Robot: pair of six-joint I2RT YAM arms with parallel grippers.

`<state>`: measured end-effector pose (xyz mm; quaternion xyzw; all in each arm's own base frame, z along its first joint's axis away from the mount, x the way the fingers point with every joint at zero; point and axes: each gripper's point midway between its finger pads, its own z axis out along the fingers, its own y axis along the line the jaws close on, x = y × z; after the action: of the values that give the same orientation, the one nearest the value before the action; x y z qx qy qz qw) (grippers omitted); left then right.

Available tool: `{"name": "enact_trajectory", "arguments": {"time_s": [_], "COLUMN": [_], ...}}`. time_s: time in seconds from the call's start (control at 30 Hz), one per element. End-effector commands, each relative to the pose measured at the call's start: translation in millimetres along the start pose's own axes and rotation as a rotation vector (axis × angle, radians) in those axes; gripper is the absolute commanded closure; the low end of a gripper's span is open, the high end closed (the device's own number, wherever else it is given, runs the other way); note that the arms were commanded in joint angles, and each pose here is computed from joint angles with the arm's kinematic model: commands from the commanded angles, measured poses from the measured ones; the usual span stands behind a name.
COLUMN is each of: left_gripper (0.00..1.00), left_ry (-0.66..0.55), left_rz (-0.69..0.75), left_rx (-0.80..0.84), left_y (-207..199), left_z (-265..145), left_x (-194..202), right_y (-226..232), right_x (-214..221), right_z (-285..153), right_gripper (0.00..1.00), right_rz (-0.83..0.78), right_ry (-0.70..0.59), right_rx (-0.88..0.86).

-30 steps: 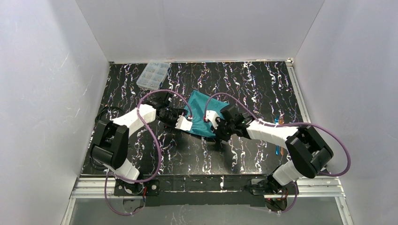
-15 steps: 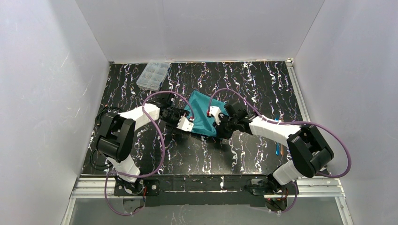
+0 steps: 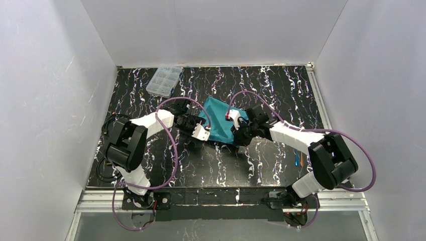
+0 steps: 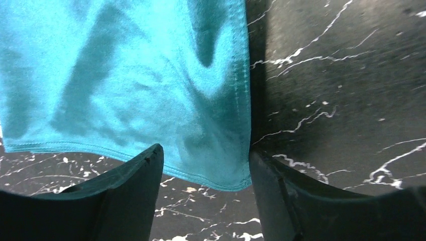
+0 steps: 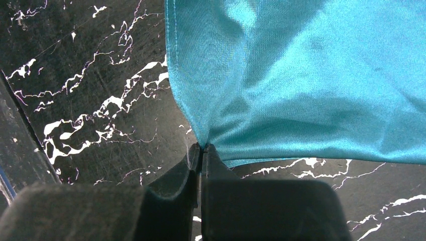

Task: Fold the napkin into a case and place the utensils inside
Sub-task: Pick up the lower triangle-folded napkin from the center of the board.

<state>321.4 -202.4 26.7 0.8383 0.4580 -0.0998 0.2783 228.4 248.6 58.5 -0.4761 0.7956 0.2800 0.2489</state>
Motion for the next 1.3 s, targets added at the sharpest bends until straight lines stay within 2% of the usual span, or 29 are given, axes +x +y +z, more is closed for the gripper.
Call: {"name": "enact_trajectory", "arguments": {"time_s": [0.0,0.1,0.27,0.53,0.73,0.87,1.0,1.07,1.27], "left_gripper": [0.35,0.33,0.33,0.40,0.44,0.52,0.73,0.78,0.70], "left_ry": [-0.060,-0.084,-0.130,0.017,0.081,0.074,0.099,0.121,0.142], "left_rz": [-0.087,-0.097,-0.197,-0.194,-0.164,-0.162,-0.143,-0.162,-0.167], "left_rx": [0.157,0.157,0.134,-0.081,-0.120,-0.096,-0.079,-0.043,-0.033], "left_y": [-41,-44,-38,-14,-15,-24,-28,-32,-37], "left_z": [-4,-10,-5,28,31,33,35,33,23], "left_x": [-18,-31,-57,-39,-23,-23,-17,-12,5], "right_y": [0,-1,-3,-6,-8,-11,-13,-16,-21], "right_x": [-21,-23,-24,-24,-24,-24,-23,-22,-20], "right_z": [-7,-6,-6,-10,-12,-13,-15,-16,-16], "right_gripper": [0.99,0.99,0.99,0.99,0.99,0.99,0.99,0.99,0.99], "right_rz": [0.009,0.020,0.034,0.043,0.049,0.056,0.065,0.070,0.085], "right_ry": [-0.042,-0.041,-0.039,-0.048,-0.059,-0.057,-0.058,-0.058,-0.060], "right_rx": [-0.017,-0.021,-0.023,-0.011,-0.002,0.007,0.020,0.032,0.053]}}
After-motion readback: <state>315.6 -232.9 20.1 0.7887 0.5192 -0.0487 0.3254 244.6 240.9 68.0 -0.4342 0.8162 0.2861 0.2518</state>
